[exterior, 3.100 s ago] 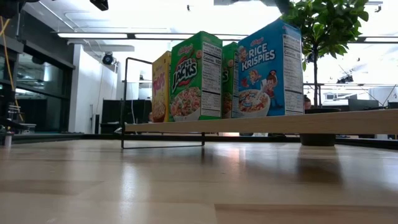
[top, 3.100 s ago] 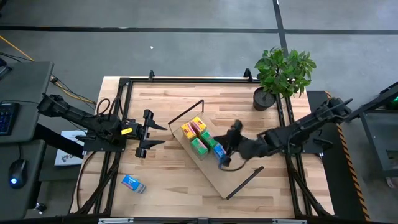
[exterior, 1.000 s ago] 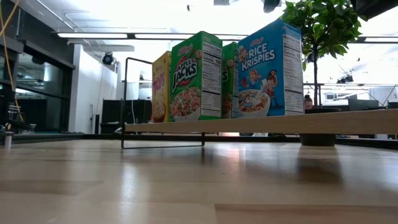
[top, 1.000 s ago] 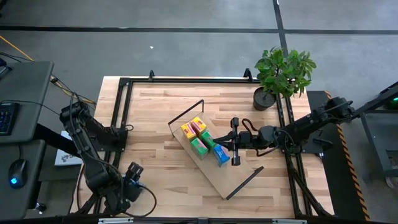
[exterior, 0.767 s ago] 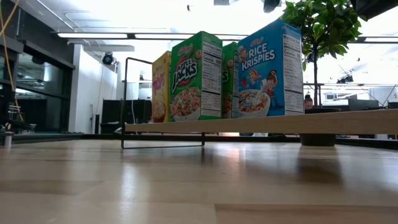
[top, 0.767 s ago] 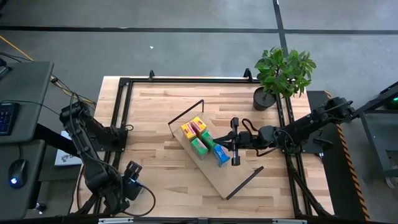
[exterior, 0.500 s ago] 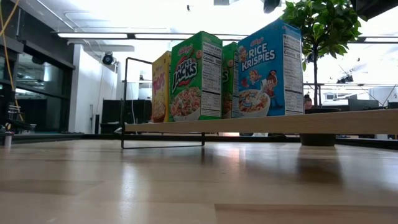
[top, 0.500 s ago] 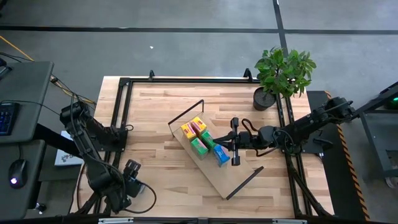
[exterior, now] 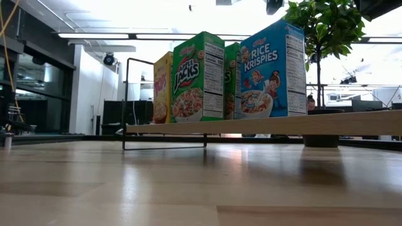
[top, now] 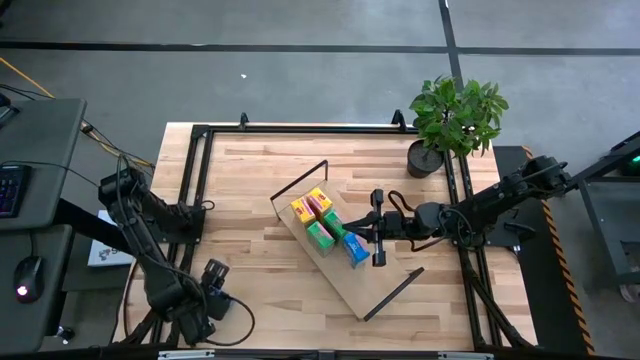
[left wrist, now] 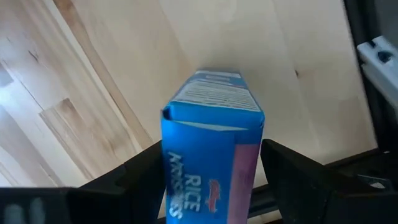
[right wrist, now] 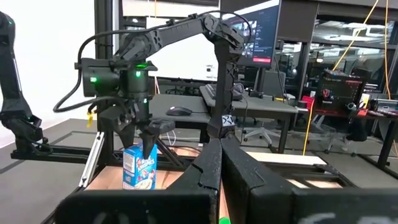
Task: Stack cereal on shelf
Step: Put the blue cereal box aligned with the other blue cereal box on the shelf
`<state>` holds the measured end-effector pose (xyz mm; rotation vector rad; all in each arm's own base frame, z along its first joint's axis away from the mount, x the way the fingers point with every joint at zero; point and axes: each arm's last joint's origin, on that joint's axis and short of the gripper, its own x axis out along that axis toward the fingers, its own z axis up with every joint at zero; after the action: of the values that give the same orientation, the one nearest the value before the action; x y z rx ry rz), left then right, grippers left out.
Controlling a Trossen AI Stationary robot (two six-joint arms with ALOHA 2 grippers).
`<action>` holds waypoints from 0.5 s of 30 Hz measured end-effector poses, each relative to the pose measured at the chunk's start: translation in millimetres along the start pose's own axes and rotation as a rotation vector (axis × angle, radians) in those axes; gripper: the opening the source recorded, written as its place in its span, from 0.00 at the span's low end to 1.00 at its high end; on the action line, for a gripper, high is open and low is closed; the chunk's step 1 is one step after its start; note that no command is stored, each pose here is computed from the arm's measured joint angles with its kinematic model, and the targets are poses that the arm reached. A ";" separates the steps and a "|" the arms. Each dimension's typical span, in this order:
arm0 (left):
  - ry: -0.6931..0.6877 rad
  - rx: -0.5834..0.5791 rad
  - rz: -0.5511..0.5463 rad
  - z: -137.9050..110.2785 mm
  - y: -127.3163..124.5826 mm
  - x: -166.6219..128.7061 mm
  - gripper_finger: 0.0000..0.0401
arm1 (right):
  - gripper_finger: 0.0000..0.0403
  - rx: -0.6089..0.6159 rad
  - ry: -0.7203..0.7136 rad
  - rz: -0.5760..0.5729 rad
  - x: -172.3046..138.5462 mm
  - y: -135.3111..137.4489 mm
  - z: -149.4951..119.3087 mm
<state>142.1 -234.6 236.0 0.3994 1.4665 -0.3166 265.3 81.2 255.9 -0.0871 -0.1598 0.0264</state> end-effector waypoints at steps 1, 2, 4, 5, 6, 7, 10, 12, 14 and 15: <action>0.010 0.001 0.005 1.1 -1.0 3.0 0.60 | 0.00 -0.001 0.001 0.000 0.0 0.0 -0.1; 0.020 0.002 0.012 2.2 -1.9 6.0 0.60 | 0.00 0.000 0.001 0.000 0.0 0.0 -0.1; 0.037 0.003 0.023 4.1 -3.6 11.4 0.60 | 0.00 -0.001 0.003 0.000 0.0 0.0 -0.3; 0.047 0.002 0.029 5.1 -4.5 14.4 0.60 | 0.00 -0.001 0.004 0.001 0.0 0.1 -0.3; 0.054 -0.004 0.034 6.0 -5.4 17.0 0.60 | 0.00 -0.001 0.003 0.000 0.0 0.0 -0.3; 0.061 -0.014 0.038 6.8 -6.2 19.4 0.60 | 0.00 -0.001 0.003 0.000 0.0 0.0 -0.3; 0.090 -0.022 0.033 8.4 -8.4 25.4 0.60 | 0.00 -0.001 0.003 0.000 0.0 0.0 -0.3; 0.101 -0.020 0.035 9.2 -9.5 28.5 0.60 | 0.00 -0.002 0.003 0.000 0.0 0.0 -0.3; 0.103 -0.020 0.036 9.8 -10.0 29.9 0.60 | 0.00 -0.002 0.003 0.000 0.0 0.0 -0.3; 0.100 -0.021 0.033 10.1 -10.2 29.9 0.60 | 0.00 -0.002 0.003 0.001 0.0 0.1 -0.3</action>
<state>149.1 -247.2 206.1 0.4274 1.5577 -0.2580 265.3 81.2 255.5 -0.0889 -0.1566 0.0266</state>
